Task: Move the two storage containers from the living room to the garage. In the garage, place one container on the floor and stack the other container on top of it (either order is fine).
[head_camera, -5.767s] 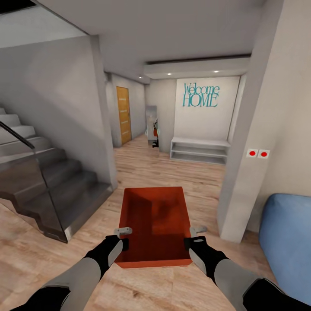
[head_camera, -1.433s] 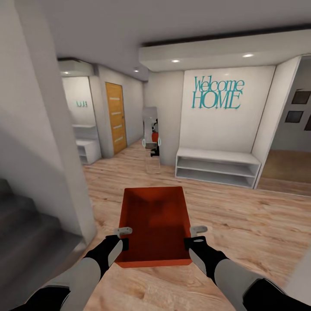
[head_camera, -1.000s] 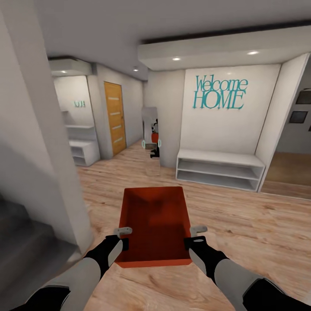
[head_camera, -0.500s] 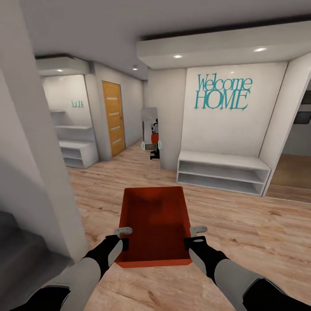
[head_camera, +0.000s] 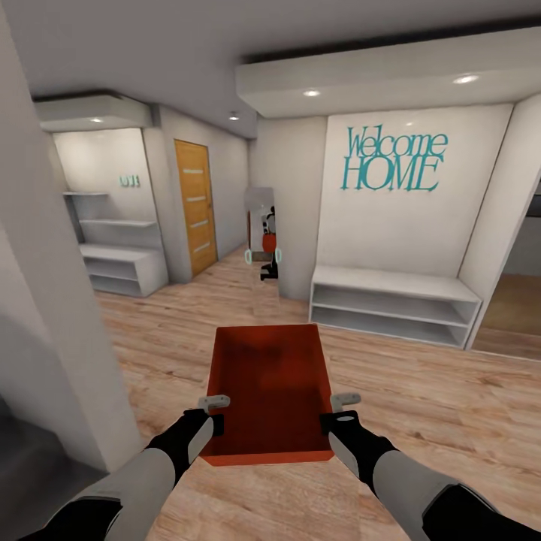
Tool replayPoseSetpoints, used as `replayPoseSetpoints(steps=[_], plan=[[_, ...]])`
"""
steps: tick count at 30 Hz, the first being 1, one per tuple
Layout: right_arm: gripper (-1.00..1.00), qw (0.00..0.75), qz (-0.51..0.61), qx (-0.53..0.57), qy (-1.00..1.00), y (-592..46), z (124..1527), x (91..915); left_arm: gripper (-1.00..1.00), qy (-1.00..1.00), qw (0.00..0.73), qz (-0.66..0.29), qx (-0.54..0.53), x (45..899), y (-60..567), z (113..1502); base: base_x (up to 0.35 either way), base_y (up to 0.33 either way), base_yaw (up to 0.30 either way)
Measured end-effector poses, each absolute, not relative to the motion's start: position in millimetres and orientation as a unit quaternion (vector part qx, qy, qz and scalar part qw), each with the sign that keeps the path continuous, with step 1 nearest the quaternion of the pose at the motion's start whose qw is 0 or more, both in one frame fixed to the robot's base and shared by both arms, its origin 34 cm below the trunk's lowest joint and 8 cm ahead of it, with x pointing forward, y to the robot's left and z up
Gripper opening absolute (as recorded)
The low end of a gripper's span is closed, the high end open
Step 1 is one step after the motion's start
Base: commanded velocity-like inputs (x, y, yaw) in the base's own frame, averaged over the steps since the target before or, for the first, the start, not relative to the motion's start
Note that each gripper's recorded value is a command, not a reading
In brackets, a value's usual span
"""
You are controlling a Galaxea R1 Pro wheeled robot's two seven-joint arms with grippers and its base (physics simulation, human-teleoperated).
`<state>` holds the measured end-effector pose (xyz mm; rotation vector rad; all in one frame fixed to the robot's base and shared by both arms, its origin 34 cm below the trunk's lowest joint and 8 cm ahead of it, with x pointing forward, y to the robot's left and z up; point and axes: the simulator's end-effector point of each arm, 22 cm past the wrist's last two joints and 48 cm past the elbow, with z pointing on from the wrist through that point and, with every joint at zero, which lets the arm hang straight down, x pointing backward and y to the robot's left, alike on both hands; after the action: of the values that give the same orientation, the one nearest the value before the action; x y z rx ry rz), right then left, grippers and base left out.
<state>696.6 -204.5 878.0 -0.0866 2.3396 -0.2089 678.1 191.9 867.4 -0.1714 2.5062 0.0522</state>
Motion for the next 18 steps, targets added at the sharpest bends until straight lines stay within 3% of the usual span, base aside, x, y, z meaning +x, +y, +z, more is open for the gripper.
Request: replayPoseSetpoints(steps=[18], plan=[[-1.00, 0.385, -0.082, -0.034, 0.919, -204.5, 877.6, 696.3, -1.00, 0.949, 0.309, 0.020, -0.065, 677.9, 191.9, 867.2, 0.322, 0.000, 0.000]])
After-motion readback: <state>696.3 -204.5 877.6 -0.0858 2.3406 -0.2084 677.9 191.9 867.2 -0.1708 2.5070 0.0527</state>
